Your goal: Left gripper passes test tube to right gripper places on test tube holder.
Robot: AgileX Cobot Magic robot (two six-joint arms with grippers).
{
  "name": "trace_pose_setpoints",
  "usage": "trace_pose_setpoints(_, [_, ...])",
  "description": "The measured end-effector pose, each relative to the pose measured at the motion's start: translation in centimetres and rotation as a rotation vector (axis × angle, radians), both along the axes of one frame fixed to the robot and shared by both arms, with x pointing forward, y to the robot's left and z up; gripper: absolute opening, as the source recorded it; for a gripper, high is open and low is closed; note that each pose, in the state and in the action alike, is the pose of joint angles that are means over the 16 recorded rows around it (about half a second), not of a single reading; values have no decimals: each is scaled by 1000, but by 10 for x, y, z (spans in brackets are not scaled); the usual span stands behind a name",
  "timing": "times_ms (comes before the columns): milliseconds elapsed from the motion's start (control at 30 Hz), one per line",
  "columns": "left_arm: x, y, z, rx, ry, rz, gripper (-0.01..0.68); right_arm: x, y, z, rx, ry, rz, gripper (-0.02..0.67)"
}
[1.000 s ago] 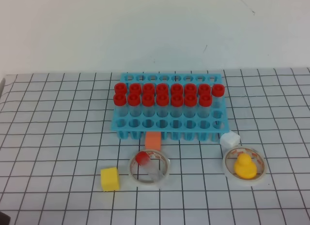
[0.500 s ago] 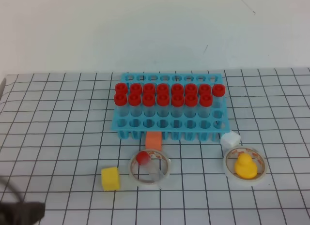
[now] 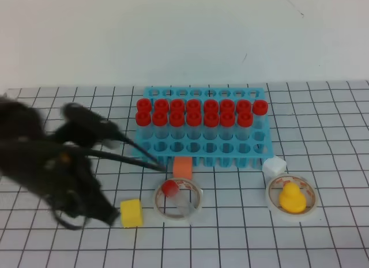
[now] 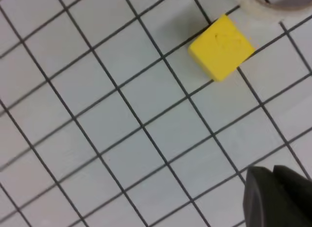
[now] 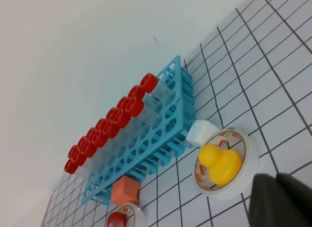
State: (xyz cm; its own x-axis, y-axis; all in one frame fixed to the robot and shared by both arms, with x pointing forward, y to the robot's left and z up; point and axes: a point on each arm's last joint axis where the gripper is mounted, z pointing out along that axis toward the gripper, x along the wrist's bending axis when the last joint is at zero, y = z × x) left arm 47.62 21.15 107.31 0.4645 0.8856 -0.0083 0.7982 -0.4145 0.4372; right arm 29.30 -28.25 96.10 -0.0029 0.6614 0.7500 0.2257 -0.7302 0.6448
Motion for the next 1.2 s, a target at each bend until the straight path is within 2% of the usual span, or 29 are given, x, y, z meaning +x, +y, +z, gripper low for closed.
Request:
trace_pose_setpoints(233, [30, -69, -11, 132, 48, -83, 14, 0, 0, 0, -2, 5, 5, -1])
trace_pose_setpoints(367, [45, -101, -19, 139, 89, -85, 59, 0, 1, -1, -2, 9, 8, -1])
trace_pose_setpoints(467, [57, -119, -27, 122, 131, -50, 112, 0, 1, -1, -2, 11, 10, -1])
trace_pose_setpoints(600, [74, -136, -42, 92, 196, 53, 192, 0, 1, -1, -3, 12, 12, -1])
trace_pose_setpoints(833, [94, -153, -74, 39, 287, 317, 302, 0, 1, -1, -5, 13, 13, -1])
trace_pose_setpoints(1033, [102, -158, -94, -2, 322, 532, 326, 0, 1, -1, -19, 10, 15, -1])
trace_pose_setpoints(1200, [106, -161, -102, -36, 326, 626, 327, 0, 1, -1, -35, 7, 17, -1])
